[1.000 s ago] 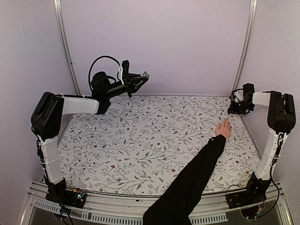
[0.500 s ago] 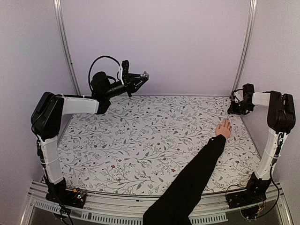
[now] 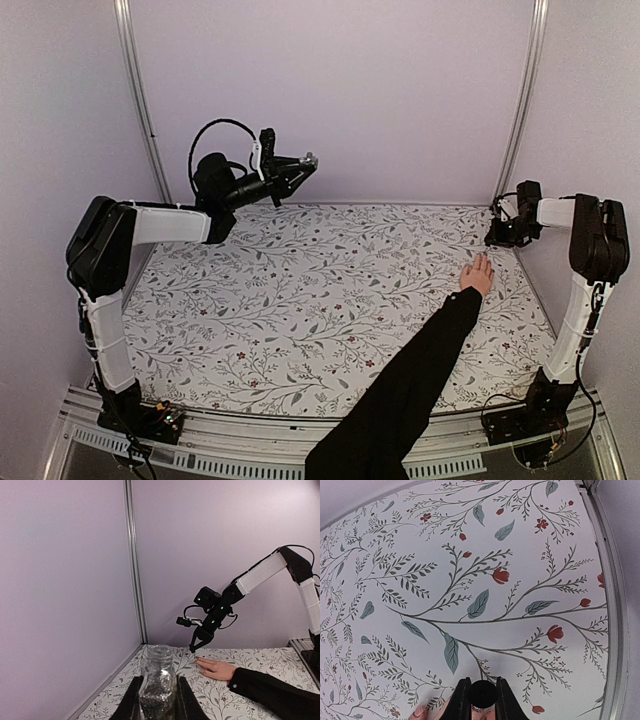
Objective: Paint the nails
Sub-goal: Paint the nail polish on the nail.
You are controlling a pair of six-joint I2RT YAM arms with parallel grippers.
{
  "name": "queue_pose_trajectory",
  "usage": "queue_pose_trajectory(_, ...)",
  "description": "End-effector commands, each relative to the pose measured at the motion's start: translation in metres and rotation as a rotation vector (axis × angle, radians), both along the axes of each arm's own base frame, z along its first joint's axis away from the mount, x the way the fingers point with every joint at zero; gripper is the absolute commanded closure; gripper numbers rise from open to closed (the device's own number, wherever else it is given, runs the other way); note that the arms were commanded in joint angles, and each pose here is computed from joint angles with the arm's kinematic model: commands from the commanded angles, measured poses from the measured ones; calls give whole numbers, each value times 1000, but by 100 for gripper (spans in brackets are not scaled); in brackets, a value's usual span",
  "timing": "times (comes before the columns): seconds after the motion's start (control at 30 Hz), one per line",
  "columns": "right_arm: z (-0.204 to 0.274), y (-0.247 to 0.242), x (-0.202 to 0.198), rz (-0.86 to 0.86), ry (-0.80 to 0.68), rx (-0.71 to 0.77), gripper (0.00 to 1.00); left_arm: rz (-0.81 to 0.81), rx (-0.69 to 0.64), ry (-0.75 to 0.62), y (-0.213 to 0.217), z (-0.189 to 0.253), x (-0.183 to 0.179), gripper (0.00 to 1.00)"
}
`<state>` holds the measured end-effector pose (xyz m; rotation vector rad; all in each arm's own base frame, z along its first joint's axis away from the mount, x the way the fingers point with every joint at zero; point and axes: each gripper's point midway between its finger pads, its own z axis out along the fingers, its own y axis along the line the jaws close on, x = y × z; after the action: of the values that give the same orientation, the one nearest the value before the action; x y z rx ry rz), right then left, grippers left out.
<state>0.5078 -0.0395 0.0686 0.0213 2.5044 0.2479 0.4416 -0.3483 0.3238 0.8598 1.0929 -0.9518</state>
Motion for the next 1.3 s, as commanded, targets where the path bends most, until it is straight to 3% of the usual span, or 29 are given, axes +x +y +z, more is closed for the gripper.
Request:
queue_pose_trajectory(0.0,-10,3,1,9,12,-5,100,19,-12,-7,6,-1,8,100)
queue_pose_trajectory(1.27,-6,-8,3,-22,11,-56,100,20,-12,-8,7,0,6,100)
